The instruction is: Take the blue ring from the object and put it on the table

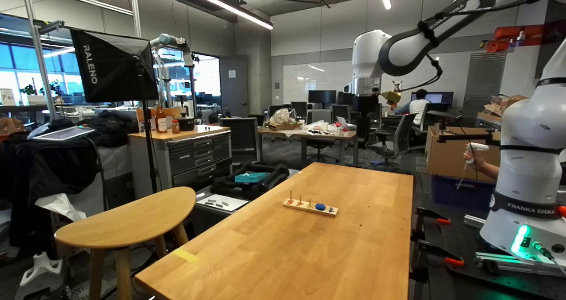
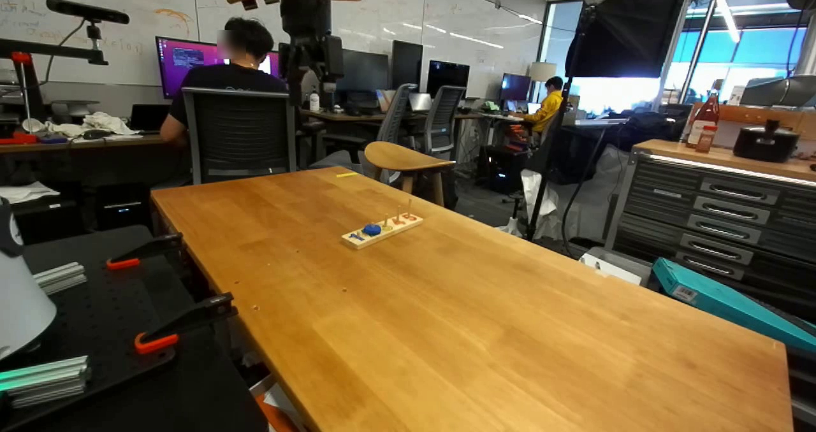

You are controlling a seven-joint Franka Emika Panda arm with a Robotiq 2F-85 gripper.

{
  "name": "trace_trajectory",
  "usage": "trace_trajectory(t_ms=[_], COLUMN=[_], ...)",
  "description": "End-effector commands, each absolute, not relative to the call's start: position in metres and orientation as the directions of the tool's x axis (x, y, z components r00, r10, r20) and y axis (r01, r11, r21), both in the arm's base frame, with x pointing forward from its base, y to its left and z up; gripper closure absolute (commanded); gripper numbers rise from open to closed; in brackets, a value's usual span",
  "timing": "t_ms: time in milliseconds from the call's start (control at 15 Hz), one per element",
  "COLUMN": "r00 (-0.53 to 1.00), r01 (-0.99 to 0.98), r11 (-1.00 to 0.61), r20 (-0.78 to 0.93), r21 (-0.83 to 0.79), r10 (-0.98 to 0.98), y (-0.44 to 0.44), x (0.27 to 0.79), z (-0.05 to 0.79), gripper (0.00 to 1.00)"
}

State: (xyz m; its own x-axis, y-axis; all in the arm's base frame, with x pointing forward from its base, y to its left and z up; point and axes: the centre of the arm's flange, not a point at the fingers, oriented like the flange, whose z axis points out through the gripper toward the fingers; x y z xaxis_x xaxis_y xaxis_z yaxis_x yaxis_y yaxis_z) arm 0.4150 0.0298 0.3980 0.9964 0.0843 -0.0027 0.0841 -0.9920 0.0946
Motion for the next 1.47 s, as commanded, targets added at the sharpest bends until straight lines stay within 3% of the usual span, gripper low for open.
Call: trace_trajectory(t_ms=[0,800,1400], r00=[0.997,0.996,1.000], r01=[0.074,0.022,-0.001], r11=[-0.990,-0.996,-0.997], r20=[0.006,-0.083,0.002], r21=[0.122,0.087,0.072], r10=[0.075,0.015,-0.001], y=[0.038,0.037,0.030], x=[0.487,0.570,0.571], z=[0.361,0.213,0.160], gripper=[0.00,0.00,0.00])
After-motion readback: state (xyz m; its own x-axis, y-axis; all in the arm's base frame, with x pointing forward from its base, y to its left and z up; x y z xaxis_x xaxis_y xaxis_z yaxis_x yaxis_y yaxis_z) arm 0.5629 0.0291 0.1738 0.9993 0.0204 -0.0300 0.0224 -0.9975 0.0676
